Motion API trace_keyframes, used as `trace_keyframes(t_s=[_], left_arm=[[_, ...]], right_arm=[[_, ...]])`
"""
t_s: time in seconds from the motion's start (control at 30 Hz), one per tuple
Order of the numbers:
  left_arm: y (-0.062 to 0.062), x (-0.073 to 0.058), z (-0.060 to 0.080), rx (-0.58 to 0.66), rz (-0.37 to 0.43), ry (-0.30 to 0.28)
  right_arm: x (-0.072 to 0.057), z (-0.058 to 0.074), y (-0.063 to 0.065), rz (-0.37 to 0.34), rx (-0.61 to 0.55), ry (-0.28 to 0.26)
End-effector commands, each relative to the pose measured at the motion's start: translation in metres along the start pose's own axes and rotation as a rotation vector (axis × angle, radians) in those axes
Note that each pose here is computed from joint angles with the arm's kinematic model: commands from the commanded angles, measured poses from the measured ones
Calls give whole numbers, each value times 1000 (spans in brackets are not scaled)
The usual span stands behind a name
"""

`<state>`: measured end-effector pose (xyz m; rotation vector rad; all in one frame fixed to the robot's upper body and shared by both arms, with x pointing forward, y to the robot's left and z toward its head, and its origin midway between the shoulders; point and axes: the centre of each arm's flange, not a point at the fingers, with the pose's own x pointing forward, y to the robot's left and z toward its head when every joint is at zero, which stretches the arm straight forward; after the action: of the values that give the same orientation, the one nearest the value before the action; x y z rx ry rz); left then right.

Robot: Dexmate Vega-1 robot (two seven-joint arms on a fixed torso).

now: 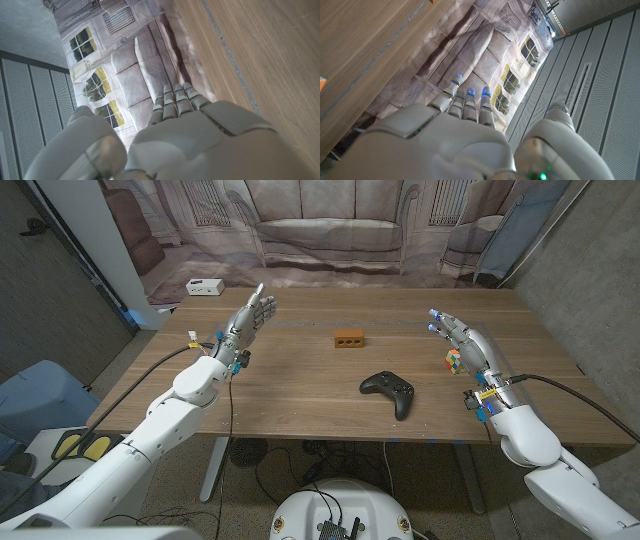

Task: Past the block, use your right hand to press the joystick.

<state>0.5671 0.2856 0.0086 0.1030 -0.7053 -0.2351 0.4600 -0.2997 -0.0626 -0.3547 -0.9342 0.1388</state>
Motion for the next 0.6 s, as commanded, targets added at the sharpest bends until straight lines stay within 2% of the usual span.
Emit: trace_keyframes(t_s=[0.03, 0.6], left_arm=[[6, -8, 10, 10, 4, -29], [16, -15, 13, 29, -28, -25]], right_arm=[[-5, 6, 9, -5, -48, -5], [-16, 7, 33, -17, -191, 9]])
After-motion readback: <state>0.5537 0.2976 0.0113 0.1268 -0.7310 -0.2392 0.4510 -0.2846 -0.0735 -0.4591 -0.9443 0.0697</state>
